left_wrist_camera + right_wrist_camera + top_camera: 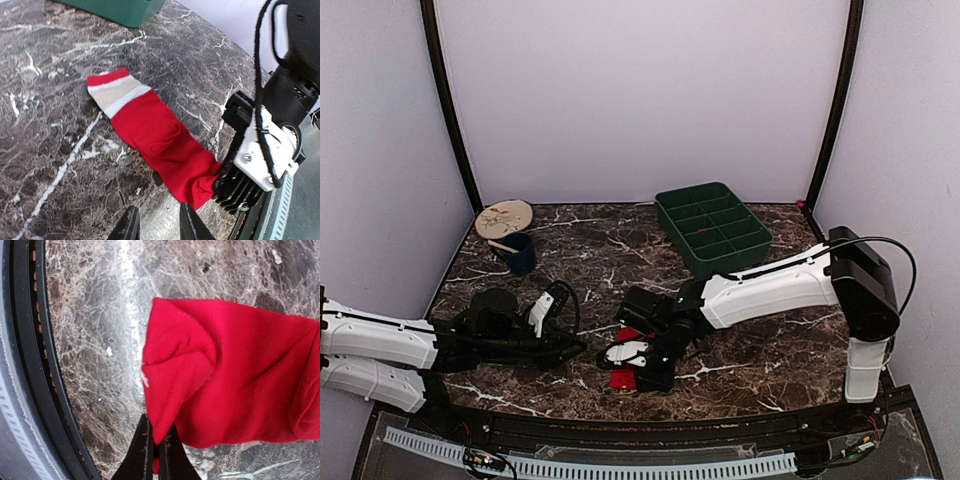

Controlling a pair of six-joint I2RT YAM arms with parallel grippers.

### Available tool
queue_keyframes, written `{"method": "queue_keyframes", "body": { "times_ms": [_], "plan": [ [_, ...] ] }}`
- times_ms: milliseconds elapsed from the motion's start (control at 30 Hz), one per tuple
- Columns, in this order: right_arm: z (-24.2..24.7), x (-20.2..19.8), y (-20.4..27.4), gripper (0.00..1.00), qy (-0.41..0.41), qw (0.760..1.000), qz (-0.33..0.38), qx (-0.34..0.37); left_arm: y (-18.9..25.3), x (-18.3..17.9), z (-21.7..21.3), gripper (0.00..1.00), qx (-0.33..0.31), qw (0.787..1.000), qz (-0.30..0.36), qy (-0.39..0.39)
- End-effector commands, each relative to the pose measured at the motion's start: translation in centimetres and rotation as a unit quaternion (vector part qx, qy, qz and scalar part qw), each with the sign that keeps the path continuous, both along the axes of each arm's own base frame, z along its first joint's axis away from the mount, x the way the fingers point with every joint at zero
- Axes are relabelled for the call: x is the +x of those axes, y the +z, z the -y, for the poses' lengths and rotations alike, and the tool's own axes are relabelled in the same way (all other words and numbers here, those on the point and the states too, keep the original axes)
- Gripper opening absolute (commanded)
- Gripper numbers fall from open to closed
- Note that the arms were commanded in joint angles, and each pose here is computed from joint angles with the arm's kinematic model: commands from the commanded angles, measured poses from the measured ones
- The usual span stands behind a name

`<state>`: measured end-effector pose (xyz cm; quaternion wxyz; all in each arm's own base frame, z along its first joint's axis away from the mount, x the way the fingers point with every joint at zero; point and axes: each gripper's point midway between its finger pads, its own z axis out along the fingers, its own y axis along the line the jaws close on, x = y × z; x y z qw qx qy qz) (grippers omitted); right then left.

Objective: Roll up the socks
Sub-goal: Roll the sock at the center of the board.

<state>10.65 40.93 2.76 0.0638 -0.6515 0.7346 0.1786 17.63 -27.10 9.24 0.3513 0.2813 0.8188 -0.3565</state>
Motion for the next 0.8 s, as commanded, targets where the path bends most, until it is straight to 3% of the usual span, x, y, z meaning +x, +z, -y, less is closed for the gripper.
{"method": "queue_keyframes", "body": {
  "times_ms": [0,267,767],
  "plan": [
    [0.1,-1.0,0.7,0.00,-0.003,0.998,-0.070,-0.002,0.9,0.4,-0.1,0.29,0.003,0.998,0.059,0.015],
    [0.4,-1.0,1.0,0.01,-0.020,0.990,-0.142,0.000,1.7,-1.2,0.8,0.28,0.003,0.994,0.106,0.003],
    [1.2,-0.7,0.0,0.01,-0.035,0.974,-0.222,-0.017,0.9,-5.6,7.0,0.27,0.080,0.969,0.189,-0.140]
  ]
}}
